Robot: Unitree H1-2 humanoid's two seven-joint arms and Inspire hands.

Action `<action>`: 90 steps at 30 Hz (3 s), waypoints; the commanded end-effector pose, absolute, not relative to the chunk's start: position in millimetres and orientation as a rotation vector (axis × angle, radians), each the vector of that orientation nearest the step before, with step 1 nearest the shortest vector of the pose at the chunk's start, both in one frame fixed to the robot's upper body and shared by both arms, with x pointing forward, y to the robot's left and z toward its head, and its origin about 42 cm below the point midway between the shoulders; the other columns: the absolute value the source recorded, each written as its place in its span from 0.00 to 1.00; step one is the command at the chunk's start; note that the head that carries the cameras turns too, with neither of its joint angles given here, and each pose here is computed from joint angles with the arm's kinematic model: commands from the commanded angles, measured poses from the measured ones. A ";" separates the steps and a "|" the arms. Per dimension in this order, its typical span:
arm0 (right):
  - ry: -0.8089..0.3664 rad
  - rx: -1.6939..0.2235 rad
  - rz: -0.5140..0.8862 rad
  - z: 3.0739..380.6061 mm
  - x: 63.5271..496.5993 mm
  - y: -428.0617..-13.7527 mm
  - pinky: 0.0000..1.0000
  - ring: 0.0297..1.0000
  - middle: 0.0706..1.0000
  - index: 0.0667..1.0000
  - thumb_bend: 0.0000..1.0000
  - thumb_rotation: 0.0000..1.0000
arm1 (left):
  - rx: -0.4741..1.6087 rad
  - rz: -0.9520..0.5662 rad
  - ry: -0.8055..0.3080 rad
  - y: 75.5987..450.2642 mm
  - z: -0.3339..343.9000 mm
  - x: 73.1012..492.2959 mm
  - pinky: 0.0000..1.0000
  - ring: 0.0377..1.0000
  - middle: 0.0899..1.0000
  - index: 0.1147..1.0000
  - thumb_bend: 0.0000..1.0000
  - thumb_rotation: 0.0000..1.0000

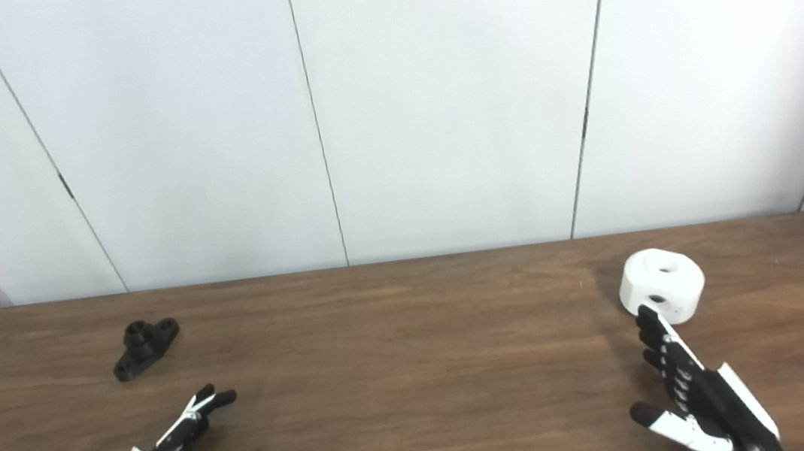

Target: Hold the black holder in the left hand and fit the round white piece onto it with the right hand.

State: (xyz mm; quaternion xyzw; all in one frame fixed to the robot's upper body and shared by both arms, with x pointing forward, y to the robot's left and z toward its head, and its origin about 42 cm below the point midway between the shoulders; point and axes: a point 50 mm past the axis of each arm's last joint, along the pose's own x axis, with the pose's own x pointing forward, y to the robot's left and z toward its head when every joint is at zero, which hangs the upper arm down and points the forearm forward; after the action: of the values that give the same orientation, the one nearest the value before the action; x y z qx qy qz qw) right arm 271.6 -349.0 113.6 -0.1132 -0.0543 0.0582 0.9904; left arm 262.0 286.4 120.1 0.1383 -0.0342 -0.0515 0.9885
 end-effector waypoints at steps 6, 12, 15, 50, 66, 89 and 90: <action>-0.054 -0.201 0.108 94.7 253.8 -348.7 0.99 1.00 1.00 1.00 1.00 0.60 | 0.291 -0.083 -0.053 292.4 119.7 259.2 1.00 1.00 1.00 0.83 0.95 0.25; -0.052 -0.194 0.107 95.5 253.3 -351.2 1.00 1.00 1.00 1.00 1.00 0.60 | 0.312 -0.063 -0.061 289.7 121.5 258.6 1.00 1.00 1.00 0.81 0.95 0.27; -0.048 -0.210 0.099 96.4 252.3 -352.8 0.99 1.00 1.00 1.00 1.00 0.62 | 0.344 -0.027 -0.097 286.1 124.5 258.2 1.00 1.00 1.00 0.80 0.93 0.29; -0.043 -0.191 0.120 105.5 244.4 -374.8 1.00 1.00 1.00 1.00 1.00 0.64 | 0.701 0.673 -0.221 313.7 230.0 327.3 1.00 1.00 1.00 0.66 0.89 0.23; -0.046 -0.180 0.137 102.5 246.8 -383.1 1.00 1.00 1.00 1.00 1.00 0.66 | 0.723 0.670 0.018 328.4 204.5 377.8 1.00 1.00 1.00 0.71 0.92 0.28; -0.022 -0.154 0.101 100.2 241.6 -389.9 1.00 1.00 1.00 1.00 1.00 0.65 | 0.840 0.646 0.161 323.8 175.4 417.6 1.00 1.00 1.00 0.73 1.00 0.33; -0.023 -0.152 0.101 100.5 241.4 -390.0 1.00 1.00 1.00 1.00 1.00 0.65 | 0.840 0.648 0.167 324.1 174.3 418.7 1.00 1.00 1.00 0.73 1.00 0.33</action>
State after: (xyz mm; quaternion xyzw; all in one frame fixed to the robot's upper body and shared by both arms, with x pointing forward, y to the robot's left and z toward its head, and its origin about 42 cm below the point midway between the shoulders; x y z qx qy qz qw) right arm 254.9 -384.5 115.6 -0.0832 -0.0399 0.0602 0.9939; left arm 405.4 319.7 148.7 0.3912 0.1135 0.2826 0.8684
